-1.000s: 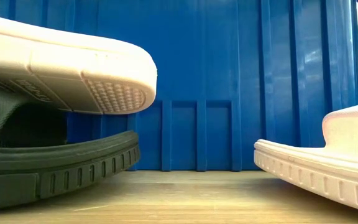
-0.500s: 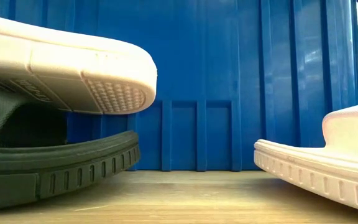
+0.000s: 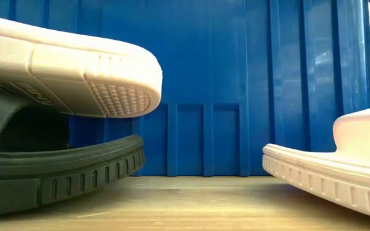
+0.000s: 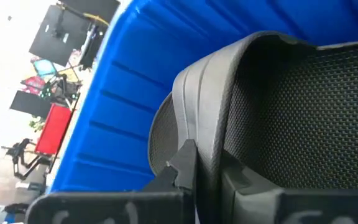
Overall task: Pick and place slides into bin
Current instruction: Put the black slides into the blue organizer bin
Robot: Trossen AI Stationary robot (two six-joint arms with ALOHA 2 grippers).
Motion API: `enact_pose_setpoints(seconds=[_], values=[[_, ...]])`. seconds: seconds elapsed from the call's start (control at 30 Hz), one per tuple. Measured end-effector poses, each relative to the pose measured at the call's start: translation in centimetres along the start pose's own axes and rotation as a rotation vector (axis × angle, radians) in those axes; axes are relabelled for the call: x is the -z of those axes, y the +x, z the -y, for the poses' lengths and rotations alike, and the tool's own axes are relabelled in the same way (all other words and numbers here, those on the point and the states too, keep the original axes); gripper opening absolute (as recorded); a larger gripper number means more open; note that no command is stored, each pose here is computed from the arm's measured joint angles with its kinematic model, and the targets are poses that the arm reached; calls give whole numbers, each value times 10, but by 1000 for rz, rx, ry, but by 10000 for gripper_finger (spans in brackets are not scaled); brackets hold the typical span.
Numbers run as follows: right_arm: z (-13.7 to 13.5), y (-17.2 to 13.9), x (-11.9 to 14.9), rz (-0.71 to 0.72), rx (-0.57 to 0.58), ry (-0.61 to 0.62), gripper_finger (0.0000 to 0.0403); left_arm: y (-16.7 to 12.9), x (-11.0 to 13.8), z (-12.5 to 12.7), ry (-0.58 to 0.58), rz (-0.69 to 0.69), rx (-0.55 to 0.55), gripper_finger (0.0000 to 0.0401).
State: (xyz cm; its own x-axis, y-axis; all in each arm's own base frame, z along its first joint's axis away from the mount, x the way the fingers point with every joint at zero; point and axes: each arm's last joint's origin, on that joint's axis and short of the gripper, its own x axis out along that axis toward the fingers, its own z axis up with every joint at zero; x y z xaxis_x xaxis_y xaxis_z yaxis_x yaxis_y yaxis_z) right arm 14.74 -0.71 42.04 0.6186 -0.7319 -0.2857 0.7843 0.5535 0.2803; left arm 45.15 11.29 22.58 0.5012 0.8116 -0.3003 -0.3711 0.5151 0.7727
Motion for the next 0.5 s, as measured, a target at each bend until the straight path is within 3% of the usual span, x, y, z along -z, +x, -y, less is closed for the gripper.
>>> enact_pose_setpoints(seconds=[0.5], values=[[0, 0, 0, 7, 8, 1, 123, 39, 1, 16, 17, -32, 13, 0]])
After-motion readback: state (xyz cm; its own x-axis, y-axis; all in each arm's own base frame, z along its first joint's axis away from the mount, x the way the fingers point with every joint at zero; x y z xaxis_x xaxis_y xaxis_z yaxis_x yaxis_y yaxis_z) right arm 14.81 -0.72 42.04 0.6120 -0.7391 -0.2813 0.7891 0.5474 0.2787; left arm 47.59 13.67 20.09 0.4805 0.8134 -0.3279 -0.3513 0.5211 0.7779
